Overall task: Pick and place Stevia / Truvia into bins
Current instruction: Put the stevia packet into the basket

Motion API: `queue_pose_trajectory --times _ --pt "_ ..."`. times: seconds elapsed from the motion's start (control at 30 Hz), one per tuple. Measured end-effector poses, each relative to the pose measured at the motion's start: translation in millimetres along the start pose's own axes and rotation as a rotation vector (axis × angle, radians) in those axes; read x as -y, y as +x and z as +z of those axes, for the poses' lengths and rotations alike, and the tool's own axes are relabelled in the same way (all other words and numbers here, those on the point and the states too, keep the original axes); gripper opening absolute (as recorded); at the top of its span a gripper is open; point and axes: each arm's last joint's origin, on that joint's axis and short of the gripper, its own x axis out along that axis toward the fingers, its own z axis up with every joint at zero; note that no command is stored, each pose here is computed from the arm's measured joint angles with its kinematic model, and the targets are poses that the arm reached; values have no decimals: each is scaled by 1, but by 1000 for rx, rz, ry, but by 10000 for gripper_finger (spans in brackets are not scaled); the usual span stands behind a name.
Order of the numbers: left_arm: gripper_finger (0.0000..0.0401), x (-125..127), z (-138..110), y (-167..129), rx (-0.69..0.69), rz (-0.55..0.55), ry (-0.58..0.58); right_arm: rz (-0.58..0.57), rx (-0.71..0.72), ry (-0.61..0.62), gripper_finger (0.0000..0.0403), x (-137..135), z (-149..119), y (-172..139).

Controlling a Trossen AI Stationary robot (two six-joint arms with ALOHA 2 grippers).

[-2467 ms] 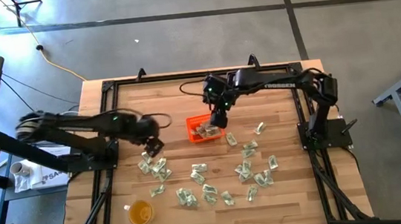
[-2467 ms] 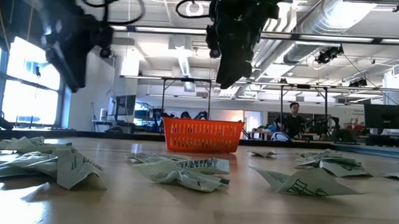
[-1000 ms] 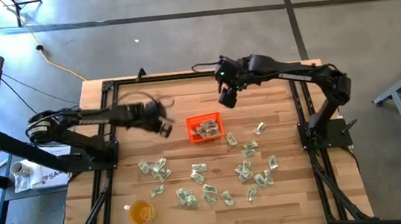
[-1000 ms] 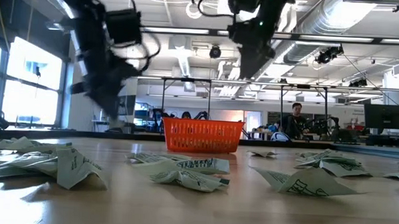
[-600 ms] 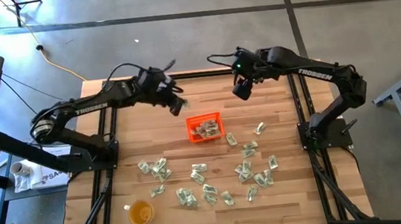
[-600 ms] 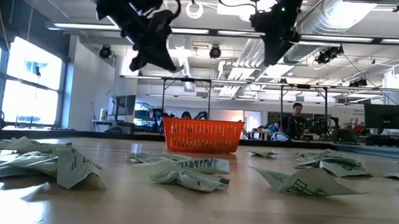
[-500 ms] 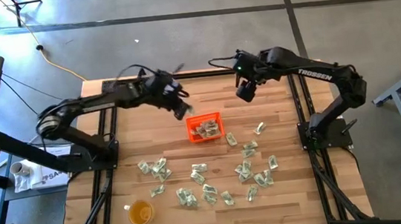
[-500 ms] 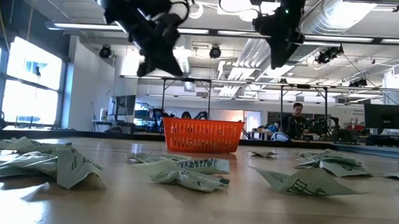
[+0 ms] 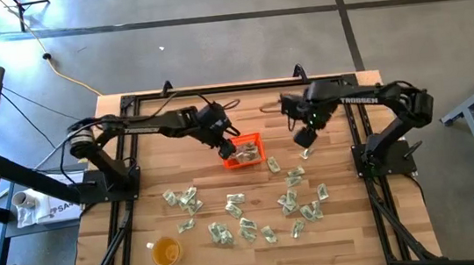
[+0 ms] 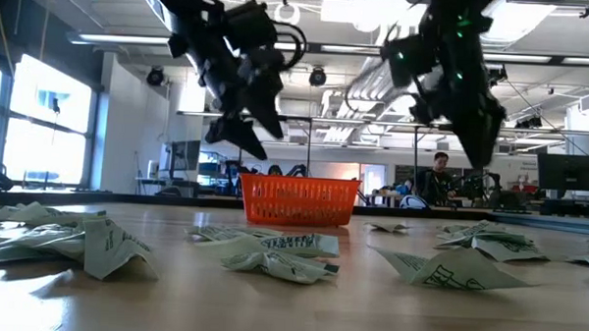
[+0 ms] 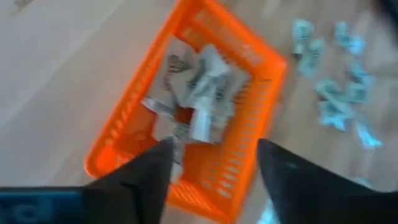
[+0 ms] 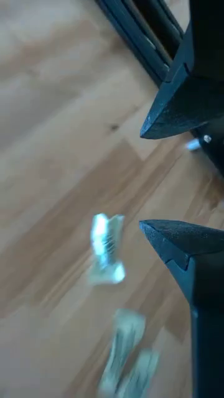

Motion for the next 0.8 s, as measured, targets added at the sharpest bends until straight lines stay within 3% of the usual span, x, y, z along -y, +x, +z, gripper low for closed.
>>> queue_pose_trajectory --times 0.17,0.27,0.47,0.6,0.8 --pt "372 5 -16 -36 -105 26 58 15 -29 -119 215 -16 -16 37" --pt "394 5 -24 -53 -136 79 97 28 19 -210 215 -28 -20 49" --pt "364 3 -31 -66 -158 172 106 5 151 -346 215 -41 -21 62" --pt "348 2 -31 -65 -159 177 106 -4 188 -441 215 -43 -21 67" --pt "340 2 -31 -64 -160 172 106 4 161 -458 213 -38 -28 84"
